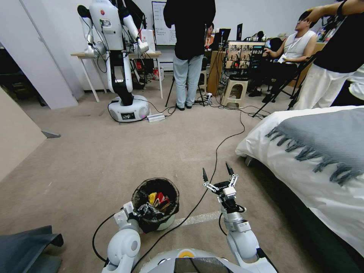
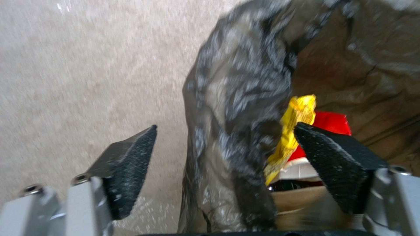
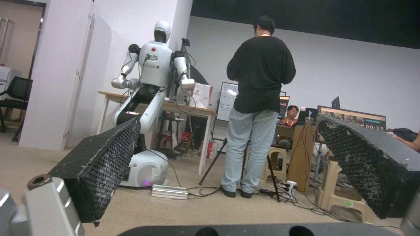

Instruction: Pick up the trash bin, then pick up the garbage from the floor and place it into the trash bin.

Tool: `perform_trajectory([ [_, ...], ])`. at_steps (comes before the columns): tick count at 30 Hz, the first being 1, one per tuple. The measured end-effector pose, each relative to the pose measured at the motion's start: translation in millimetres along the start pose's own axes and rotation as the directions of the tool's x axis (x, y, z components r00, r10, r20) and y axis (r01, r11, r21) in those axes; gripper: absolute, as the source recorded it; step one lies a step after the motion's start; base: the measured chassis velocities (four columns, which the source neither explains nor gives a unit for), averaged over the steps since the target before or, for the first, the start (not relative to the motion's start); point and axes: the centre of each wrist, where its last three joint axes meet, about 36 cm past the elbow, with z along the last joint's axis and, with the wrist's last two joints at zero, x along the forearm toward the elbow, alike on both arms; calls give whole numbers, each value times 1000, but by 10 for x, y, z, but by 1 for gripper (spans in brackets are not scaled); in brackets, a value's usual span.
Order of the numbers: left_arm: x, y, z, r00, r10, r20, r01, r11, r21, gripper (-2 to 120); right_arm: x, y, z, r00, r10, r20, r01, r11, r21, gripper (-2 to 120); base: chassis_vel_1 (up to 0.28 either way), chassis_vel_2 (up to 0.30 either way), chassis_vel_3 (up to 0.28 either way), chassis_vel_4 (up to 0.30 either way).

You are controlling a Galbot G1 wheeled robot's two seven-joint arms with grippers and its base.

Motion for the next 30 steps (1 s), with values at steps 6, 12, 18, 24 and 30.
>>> perform_trajectory([
  [6, 116, -33, -54, 998, -5, 62, 6, 1000, -22, 88, 1, 8, 2, 1000, 1, -1, -1, 1000, -2, 100, 0, 0, 0, 0],
  [12, 394, -81, -173, 978, 22, 208, -7, 997, -77, 99, 2, 17, 22, 1000, 3, -4, -3, 1000, -4, 100, 0, 0, 0, 0],
  [18, 741, -109, -262, 901, 75, 428, 12, 980, -198, 100, -9, 25, 27, 1000, 7, 1, -7, 1000, -5, 100, 0, 0, 0, 0],
  [24, 787, -51, -180, 782, 140, 607, 98, 935, -342, 100, -29, 58, -29, 998, 59, -8, -59, 998, -8, 100, 0, 0, 0, 0],
  [30, 610, 39, 56, 683, 219, 697, 143, 896, -421, 100, -36, 141, -109, 990, 121, -66, -120, 993, 10, 100, 0, 0, 0, 0],
])
